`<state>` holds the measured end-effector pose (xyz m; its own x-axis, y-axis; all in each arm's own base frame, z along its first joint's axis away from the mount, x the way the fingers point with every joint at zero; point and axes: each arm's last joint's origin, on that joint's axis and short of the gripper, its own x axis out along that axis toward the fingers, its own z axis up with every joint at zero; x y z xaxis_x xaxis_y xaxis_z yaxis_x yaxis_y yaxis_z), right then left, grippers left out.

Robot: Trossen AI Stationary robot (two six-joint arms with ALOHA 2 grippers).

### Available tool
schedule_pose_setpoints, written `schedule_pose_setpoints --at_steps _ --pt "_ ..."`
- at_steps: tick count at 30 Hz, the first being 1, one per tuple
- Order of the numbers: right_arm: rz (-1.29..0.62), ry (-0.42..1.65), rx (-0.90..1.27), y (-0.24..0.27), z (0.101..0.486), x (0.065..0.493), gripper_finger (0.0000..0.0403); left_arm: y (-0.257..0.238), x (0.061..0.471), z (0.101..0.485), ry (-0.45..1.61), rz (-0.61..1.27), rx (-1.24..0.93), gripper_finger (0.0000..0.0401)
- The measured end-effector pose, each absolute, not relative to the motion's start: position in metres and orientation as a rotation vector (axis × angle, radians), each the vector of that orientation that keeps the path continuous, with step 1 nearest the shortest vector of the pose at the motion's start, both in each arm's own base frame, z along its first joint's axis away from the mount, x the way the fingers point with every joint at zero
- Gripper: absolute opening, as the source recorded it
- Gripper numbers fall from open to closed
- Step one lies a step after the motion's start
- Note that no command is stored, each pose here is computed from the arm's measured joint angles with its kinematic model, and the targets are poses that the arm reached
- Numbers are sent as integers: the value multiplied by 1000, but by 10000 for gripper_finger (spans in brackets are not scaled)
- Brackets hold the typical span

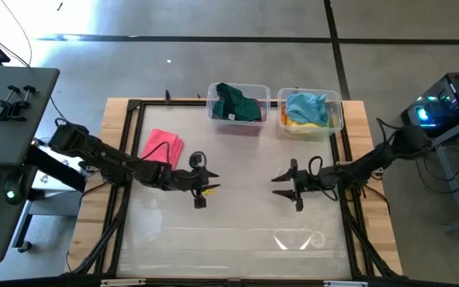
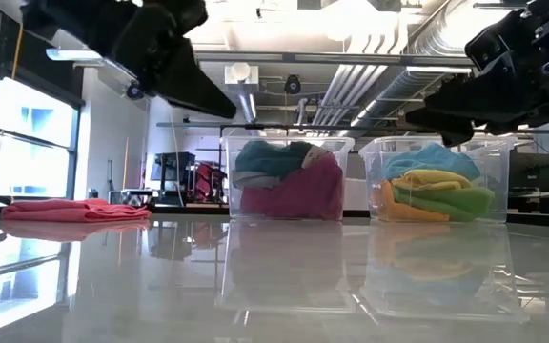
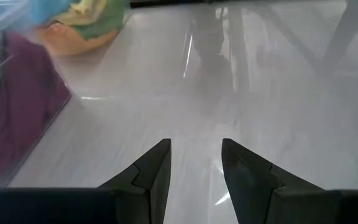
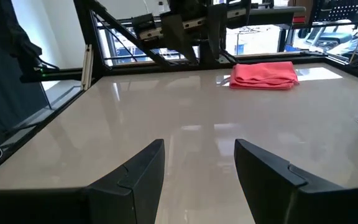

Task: Sort towels by color in basket
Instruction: Put the pink towel into the right transparent bin

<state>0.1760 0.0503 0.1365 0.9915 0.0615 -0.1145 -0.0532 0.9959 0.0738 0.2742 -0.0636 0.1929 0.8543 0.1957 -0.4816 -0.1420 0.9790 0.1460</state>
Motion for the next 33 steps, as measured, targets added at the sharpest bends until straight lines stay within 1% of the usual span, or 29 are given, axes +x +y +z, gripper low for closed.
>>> schedule_pose_setpoints --at_steps 5,9,13,17,22,26,33 --pt "59 121 70 51 133 178 190 -57 252 194 443 188 34 131" --pt "57 129 69 51 132 180 190 -52 234 192 438 202 -16 131" --pt "57 123 70 52 134 182 190 -48 218 185 511 240 -90 131" --pt "52 123 69 52 134 185 190 -43 202 175 646 342 -172 131" --pt "41 124 69 53 135 190 190 -37 186 164 781 478 -206 131" --pt "39 129 67 53 134 193 190 -34 181 160 831 544 -188 131" --pt "35 148 61 54 131 197 190 -33 178 155 858 607 -191 131"
